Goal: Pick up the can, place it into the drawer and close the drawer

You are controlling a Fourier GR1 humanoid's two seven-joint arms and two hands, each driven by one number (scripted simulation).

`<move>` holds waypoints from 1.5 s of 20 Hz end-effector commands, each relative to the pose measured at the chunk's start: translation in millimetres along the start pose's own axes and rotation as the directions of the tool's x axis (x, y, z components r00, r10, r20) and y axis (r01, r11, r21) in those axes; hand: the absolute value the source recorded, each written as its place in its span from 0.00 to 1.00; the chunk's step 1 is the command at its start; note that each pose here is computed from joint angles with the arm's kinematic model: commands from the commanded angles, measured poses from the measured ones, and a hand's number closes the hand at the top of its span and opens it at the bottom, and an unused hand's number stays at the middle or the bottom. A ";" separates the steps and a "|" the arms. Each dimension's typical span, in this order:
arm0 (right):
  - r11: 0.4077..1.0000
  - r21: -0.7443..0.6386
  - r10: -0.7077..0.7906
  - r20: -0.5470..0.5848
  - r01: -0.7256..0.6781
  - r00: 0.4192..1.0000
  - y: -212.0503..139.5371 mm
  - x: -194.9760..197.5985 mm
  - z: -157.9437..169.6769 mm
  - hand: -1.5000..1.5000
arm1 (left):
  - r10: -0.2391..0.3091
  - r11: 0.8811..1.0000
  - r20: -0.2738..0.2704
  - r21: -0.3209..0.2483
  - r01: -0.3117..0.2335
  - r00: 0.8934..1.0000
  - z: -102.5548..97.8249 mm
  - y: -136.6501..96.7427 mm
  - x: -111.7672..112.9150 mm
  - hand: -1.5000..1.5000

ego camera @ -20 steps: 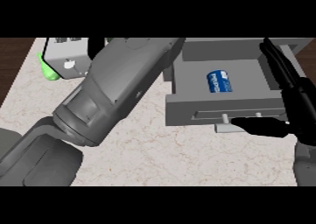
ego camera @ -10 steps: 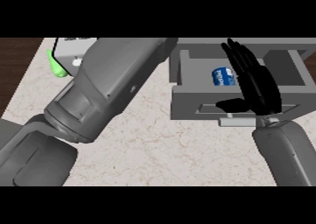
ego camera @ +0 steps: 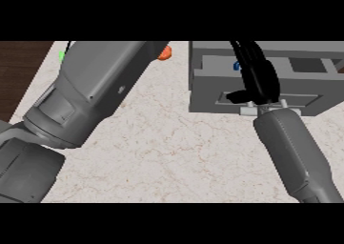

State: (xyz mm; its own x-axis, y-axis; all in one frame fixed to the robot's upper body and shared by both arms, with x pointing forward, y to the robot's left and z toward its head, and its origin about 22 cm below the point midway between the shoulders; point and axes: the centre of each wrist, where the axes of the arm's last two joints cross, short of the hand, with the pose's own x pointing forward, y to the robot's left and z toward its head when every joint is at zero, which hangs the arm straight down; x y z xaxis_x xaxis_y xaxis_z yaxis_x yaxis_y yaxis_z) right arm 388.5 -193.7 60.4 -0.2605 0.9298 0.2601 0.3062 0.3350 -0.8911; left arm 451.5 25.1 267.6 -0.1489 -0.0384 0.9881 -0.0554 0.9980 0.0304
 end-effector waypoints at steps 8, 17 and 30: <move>0.987 -0.139 0.075 -0.038 -0.079 0.996 9.0 7.3 -52.1 0.00 | -0.018 1.000 -0.018 -0.003 0.017 1.000 -6.8 38.6 -0.2 0.00; 0.973 -0.200 0.103 -0.067 -0.115 0.992 -31.6 3.9 -95.7 0.00 | -0.009 0.999 -0.033 -0.035 0.008 0.999 -1.8 57.9 -9.7 0.00; 0.964 -0.238 -0.112 0.028 0.115 0.993 -40.4 38.8 -115.4 0.00 | -0.015 0.999 -0.028 -0.030 0.014 0.999 9.0 94.7 -26.1 0.00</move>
State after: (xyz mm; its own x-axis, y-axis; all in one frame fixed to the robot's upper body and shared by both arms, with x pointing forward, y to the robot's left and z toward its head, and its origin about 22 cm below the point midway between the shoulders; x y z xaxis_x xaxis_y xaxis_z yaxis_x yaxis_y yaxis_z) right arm 462.5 -181.1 104.1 -0.2484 0.9366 0.2470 0.4002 0.3314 -0.8544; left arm 444.1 109.5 251.3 -0.1181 -0.0505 0.9917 -0.0226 0.9986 0.0482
